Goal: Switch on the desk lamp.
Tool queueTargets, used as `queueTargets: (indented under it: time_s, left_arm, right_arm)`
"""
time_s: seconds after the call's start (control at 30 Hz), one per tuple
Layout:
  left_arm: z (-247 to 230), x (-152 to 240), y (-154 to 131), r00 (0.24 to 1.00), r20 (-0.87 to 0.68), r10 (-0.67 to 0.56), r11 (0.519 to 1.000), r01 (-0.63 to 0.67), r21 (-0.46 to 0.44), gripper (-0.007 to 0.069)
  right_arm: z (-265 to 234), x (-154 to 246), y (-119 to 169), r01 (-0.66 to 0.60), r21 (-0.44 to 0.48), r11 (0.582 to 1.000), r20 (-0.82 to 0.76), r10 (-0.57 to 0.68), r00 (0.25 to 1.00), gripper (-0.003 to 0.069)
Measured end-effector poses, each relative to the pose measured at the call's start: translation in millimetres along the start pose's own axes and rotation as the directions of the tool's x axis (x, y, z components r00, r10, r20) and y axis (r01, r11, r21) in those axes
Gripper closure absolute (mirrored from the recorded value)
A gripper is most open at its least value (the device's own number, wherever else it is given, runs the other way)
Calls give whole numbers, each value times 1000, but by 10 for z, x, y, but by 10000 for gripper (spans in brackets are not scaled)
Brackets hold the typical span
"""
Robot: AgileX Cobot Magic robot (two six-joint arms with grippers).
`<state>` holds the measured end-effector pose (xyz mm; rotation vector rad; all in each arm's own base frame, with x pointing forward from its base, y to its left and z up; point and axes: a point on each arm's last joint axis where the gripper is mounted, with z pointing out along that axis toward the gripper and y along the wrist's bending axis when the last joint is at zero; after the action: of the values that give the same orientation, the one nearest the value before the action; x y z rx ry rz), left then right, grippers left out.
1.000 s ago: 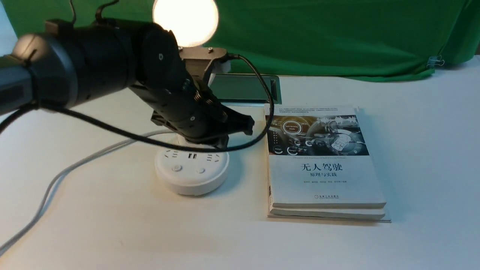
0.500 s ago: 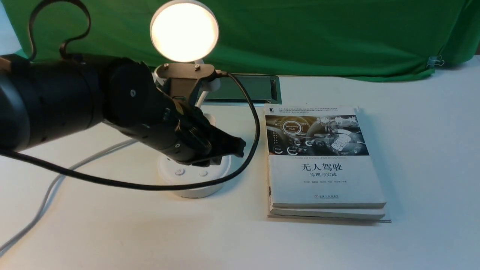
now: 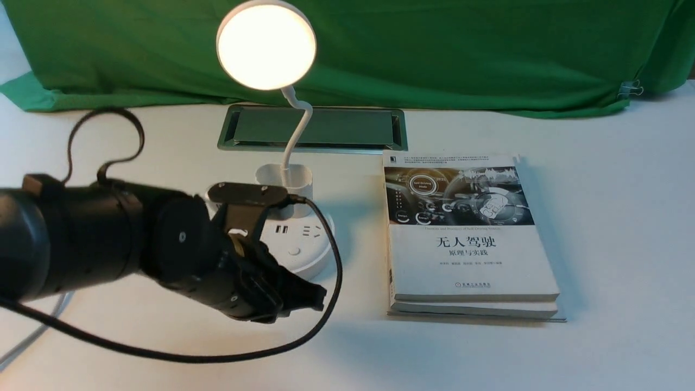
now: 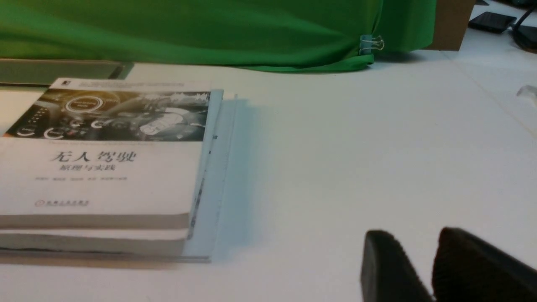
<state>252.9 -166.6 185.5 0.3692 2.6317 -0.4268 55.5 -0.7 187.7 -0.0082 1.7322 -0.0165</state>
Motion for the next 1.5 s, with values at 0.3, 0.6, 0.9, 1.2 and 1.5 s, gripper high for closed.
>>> queueTargets:
  time_s: [0.3, 0.6, 0.9, 1.2, 1.5]
  left_arm:
    - [370, -44, 178, 996, 3, -93, 995, 93, -48, 624]
    - [582, -331, 341, 988, 66, -140, 987, 145, -67, 624]
    - [376, -229, 241, 993, -66, -94, 995, 90, -52, 624]
    - [-859, 1, -157, 958, 277, 66, 993, -92, 80, 624]
    - [-1569, 740, 58, 763, 632, 137, 974, -220, 54, 624]
  right_arm:
    - [0, 0, 0, 0, 0, 1000, 0, 0, 1000, 421]
    - [0, 0, 0, 0, 0, 1000, 0, 0, 1000, 421]
    - [0, 0, 0, 0, 0, 1000, 0, 0, 1000, 421]
    - [0, 0, 0, 0, 0, 1000, 0, 0, 1000, 421]
    - [0, 0, 0, 0, 0, 1000, 0, 0, 1000, 421]
